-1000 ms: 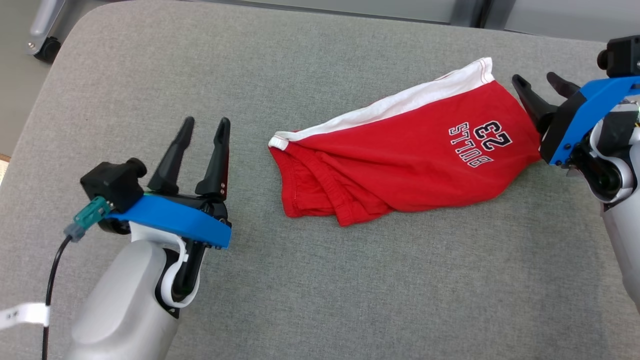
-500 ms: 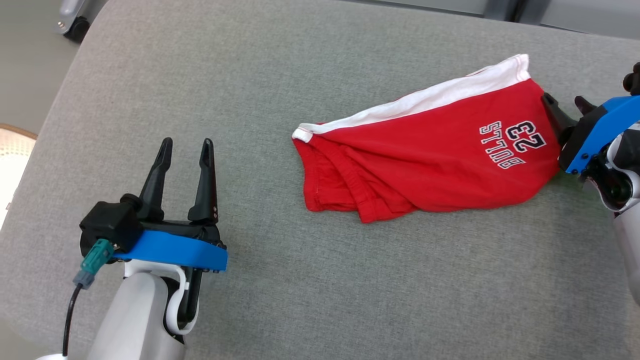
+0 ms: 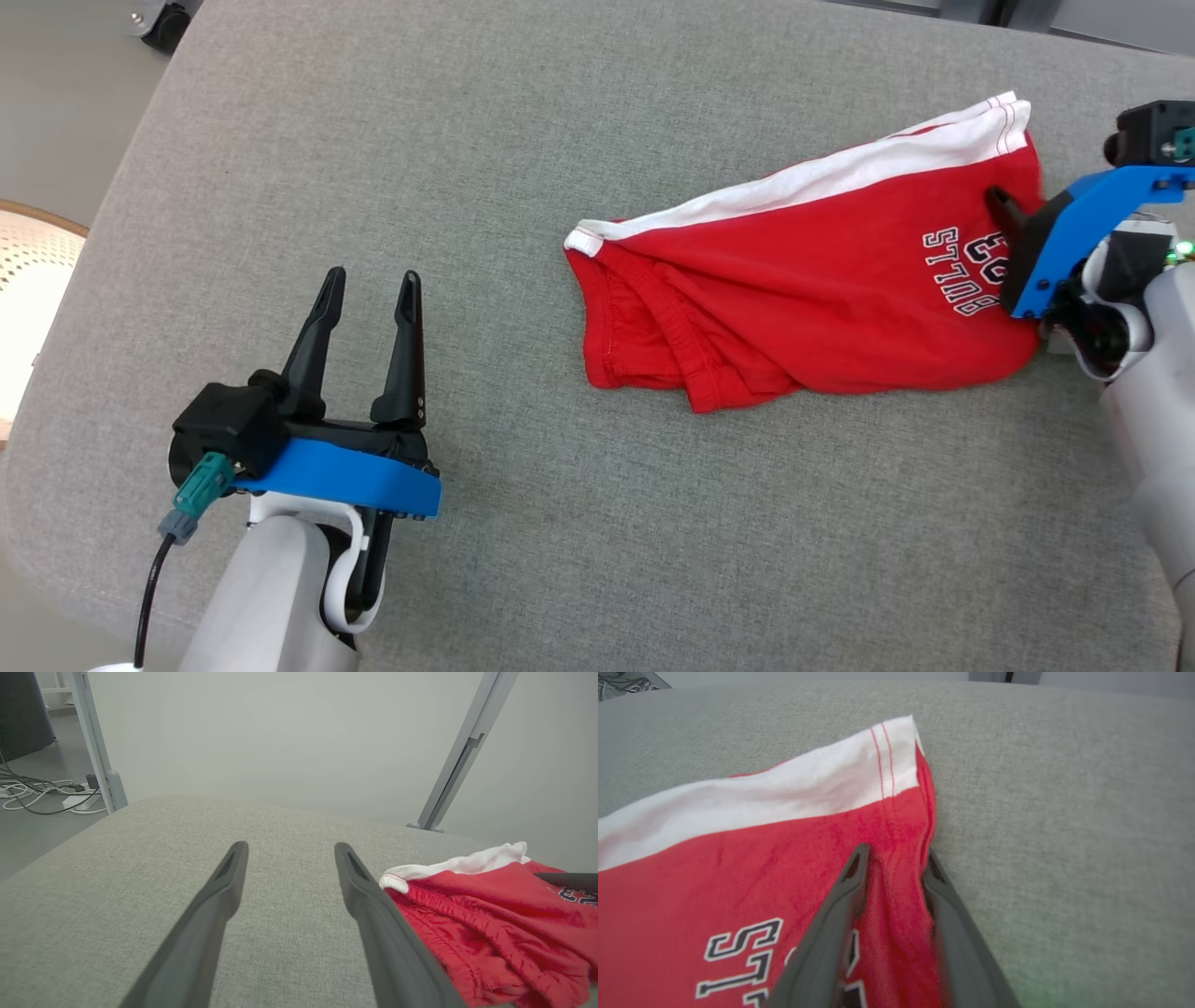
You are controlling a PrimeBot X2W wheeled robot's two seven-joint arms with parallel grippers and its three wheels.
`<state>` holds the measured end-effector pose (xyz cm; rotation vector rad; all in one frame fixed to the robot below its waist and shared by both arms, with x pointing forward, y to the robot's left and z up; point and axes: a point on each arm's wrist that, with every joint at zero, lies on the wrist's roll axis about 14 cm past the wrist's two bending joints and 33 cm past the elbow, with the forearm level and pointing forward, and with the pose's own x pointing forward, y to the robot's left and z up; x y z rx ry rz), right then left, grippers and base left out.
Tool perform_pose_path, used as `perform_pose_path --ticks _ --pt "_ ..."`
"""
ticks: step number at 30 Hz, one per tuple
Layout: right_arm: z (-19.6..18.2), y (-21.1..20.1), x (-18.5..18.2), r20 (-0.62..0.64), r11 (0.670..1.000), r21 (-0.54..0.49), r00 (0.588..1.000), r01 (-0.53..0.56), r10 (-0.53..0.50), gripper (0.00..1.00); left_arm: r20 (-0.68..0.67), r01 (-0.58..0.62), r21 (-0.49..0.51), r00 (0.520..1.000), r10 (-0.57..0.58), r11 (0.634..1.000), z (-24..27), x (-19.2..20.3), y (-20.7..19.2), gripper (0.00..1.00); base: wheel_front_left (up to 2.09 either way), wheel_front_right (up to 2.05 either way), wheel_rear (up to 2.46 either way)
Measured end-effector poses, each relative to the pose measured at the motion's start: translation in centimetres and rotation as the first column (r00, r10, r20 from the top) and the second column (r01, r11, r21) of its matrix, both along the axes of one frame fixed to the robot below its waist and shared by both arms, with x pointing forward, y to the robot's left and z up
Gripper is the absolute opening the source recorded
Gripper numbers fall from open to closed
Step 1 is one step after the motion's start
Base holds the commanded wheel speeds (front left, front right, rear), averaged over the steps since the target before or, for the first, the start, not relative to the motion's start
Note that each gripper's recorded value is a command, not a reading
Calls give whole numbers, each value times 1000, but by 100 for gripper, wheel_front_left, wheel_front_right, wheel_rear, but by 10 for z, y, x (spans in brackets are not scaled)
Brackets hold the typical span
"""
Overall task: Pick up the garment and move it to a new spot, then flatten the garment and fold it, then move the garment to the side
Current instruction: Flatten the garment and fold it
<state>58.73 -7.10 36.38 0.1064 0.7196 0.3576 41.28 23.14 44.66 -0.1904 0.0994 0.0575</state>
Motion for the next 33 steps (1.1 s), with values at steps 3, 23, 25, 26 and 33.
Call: perform_pose_path --ticks 3,23,25,26,33 --pt "1 5 -3 -4 1000 27 1000 3 -3 0 -3 15 -4 1000 -15 1000 -2 1 -3 100 0 0 0" --pt "48 -132 -48 188 961 -30 945 276 -266 0 56 136 -14 989 -136 991 18 -6 -38 100 0 0 0" --pt "54 -147 -53 208 952 -52 936 302 -286 0 65 148 -16 987 -147 989 22 -7 -43 100 0 0 0" --pt "59 -152 -54 219 948 -57 930 312 -293 0 72 153 -15 986 -151 988 24 -7 -44 100 0 0 0" --pt "83 -109 -50 236 970 -34 945 241 -227 0 92 168 -15 982 -166 986 31 -7 -50 100 0 0 0"
